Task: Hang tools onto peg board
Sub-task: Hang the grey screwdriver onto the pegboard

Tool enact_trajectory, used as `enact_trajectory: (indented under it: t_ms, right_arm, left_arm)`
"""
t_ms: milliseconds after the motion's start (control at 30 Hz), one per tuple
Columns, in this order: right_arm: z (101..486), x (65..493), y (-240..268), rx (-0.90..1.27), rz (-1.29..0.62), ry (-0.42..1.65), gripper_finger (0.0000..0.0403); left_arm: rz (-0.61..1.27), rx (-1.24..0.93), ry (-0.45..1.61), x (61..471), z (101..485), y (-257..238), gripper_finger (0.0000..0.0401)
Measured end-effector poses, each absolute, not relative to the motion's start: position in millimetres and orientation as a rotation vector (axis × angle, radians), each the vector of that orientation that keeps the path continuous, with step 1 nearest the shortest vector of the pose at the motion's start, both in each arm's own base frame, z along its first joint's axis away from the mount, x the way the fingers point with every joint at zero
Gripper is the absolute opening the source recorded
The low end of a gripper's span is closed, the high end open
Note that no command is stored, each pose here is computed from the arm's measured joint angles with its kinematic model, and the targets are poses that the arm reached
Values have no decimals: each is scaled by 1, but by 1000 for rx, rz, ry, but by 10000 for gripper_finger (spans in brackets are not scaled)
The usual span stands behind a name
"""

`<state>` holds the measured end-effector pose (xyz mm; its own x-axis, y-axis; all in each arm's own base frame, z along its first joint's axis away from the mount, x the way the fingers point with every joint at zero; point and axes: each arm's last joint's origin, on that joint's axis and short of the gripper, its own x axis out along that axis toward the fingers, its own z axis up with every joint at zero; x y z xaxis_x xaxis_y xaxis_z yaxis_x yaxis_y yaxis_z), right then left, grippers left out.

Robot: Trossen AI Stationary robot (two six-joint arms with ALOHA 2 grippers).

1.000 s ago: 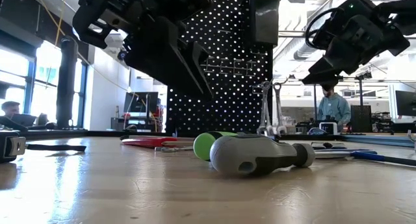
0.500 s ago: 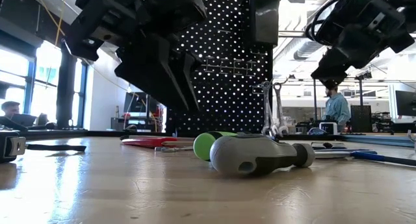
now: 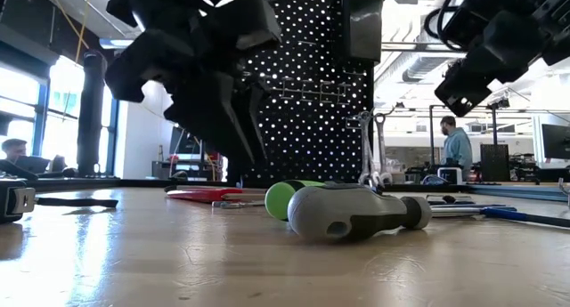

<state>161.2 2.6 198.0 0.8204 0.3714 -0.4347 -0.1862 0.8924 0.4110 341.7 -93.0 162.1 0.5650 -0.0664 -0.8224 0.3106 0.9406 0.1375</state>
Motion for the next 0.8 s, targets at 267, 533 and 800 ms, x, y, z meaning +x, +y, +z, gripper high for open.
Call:
enact_trajectory:
  t_ms: [267, 533, 800]
  right_arm:
    - [203, 164, 21, 312, 338, 481, 165]
    - [205, 168, 35, 277, 367, 444, 165]
    - [198, 177, 47, 275, 393, 456, 165]
  left_arm:
    - [-148, 280, 916, 328, 181, -76, 117]
    - [-42, 185, 876, 282, 187, -52, 117]
    - [-56, 73, 845, 243, 187, -57, 117]
